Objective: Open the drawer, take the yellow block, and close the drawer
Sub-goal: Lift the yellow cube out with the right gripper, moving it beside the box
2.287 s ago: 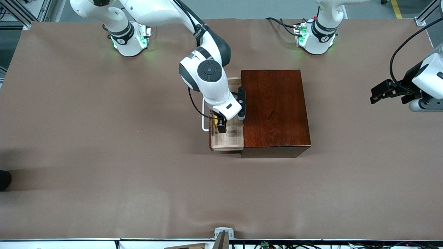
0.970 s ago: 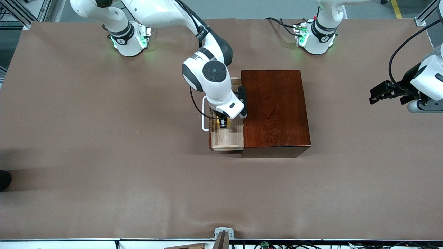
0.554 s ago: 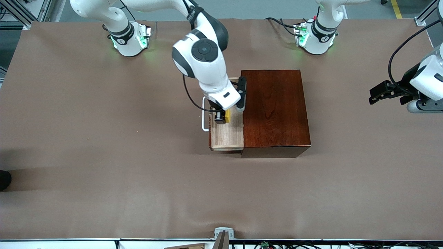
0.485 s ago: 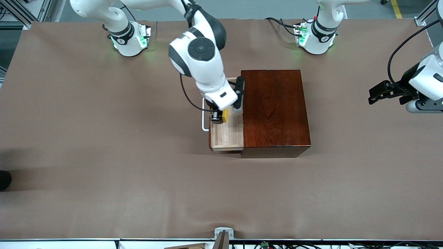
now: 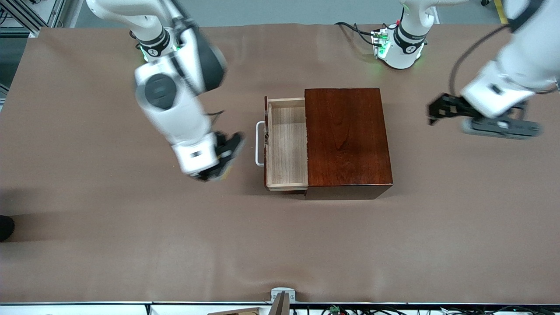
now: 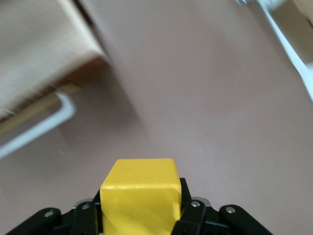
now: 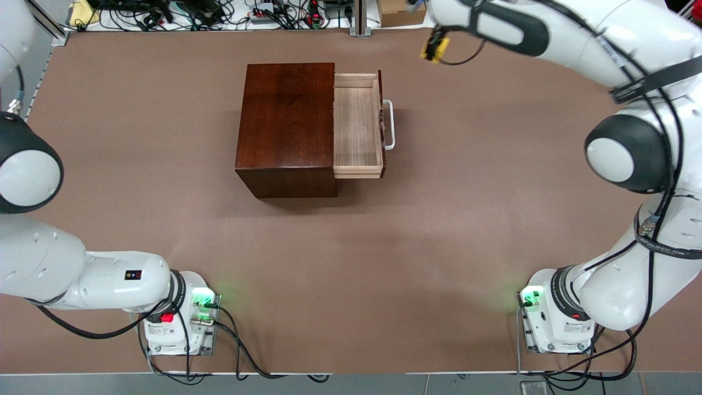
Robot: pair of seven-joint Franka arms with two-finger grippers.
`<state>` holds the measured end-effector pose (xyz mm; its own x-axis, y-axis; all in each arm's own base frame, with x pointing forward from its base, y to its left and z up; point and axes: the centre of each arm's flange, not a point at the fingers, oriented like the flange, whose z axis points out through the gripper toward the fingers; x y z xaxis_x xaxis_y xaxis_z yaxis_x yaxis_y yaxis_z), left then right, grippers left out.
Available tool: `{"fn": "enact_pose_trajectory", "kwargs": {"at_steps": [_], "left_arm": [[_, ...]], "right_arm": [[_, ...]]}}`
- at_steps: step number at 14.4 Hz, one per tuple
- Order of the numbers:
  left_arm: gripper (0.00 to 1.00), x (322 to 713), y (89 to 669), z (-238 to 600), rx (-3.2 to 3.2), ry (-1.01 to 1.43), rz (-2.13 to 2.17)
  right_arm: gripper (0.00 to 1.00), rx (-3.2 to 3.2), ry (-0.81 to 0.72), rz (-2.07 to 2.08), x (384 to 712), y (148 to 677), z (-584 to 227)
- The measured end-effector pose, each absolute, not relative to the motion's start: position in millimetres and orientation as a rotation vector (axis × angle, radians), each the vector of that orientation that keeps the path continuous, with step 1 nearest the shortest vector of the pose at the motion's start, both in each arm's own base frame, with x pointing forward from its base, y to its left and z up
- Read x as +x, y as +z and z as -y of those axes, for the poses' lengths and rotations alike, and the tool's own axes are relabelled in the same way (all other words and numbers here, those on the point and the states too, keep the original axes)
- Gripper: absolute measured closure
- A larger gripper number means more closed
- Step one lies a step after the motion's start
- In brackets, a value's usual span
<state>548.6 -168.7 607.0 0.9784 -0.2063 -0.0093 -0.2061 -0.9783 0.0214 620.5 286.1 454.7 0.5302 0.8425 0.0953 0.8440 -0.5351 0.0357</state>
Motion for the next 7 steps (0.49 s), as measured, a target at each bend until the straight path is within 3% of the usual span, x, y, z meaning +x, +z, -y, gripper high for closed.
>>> {"fn": "enact_pose_trajectory", "kwargs": {"at_steps": [4, 7], "left_arm": [[0.0, 498.7, 601.9, 289.4, 3.045, -0.029, 0.627], [0.0, 462.0, 591.1, 372.1, 2.943, 0.024, 0.897]], "right_arm": [[0.44, -2.883, -0.098, 1.203, 648.7, 443.2, -155.7], [0.44, -2.989, -0.012, 0.879, 652.4, 417.2, -79.7]]}}
